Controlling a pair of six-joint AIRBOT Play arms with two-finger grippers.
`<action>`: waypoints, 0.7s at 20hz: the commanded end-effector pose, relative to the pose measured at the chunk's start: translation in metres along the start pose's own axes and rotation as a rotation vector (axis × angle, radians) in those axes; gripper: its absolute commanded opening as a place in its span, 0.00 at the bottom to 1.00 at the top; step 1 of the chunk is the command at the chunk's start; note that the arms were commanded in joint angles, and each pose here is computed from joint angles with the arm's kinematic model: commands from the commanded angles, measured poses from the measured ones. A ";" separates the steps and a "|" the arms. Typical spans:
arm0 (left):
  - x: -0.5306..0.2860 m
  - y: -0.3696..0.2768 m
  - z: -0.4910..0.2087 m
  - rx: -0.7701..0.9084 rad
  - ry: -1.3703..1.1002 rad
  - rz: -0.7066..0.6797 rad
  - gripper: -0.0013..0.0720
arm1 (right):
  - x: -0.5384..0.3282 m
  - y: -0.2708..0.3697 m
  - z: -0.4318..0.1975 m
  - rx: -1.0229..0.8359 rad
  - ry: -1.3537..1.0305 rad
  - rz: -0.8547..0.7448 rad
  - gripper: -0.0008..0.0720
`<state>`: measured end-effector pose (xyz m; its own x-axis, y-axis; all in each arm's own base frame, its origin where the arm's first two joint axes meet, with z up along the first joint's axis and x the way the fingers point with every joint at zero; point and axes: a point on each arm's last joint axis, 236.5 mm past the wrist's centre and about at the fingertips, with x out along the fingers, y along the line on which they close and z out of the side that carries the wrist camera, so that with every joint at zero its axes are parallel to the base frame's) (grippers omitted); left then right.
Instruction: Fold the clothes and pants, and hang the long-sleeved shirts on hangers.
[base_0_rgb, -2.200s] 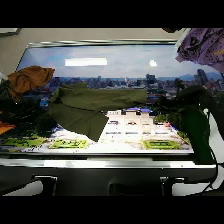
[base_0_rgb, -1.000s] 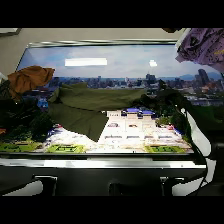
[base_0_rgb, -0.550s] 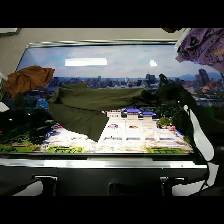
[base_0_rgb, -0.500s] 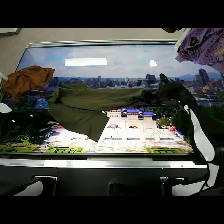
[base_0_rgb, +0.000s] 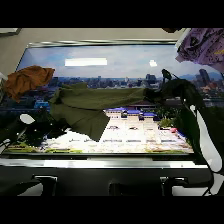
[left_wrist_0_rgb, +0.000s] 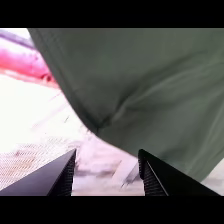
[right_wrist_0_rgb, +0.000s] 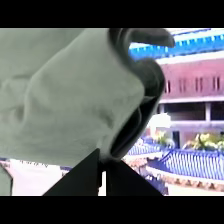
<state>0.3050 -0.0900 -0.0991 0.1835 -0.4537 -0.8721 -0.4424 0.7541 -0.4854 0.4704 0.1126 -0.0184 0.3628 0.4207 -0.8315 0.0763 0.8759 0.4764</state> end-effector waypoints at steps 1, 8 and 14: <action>0.015 -0.008 0.016 -0.009 -0.080 -0.015 0.63 | -0.013 0.006 -0.004 -0.020 0.010 0.002 0.05; 0.010 -0.042 0.042 0.055 -0.145 -0.082 0.04 | -0.047 0.025 0.003 -0.049 -0.050 0.024 0.04; -0.192 -0.146 0.126 0.434 -0.520 -0.111 0.04 | -0.160 0.059 0.063 -0.211 -0.292 -0.071 0.04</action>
<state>0.4273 -0.0843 0.0294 0.5302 -0.4165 -0.7385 -0.1542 0.8091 -0.5670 0.4739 0.0989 0.1012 0.5311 0.3681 -0.7632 -0.0388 0.9103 0.4121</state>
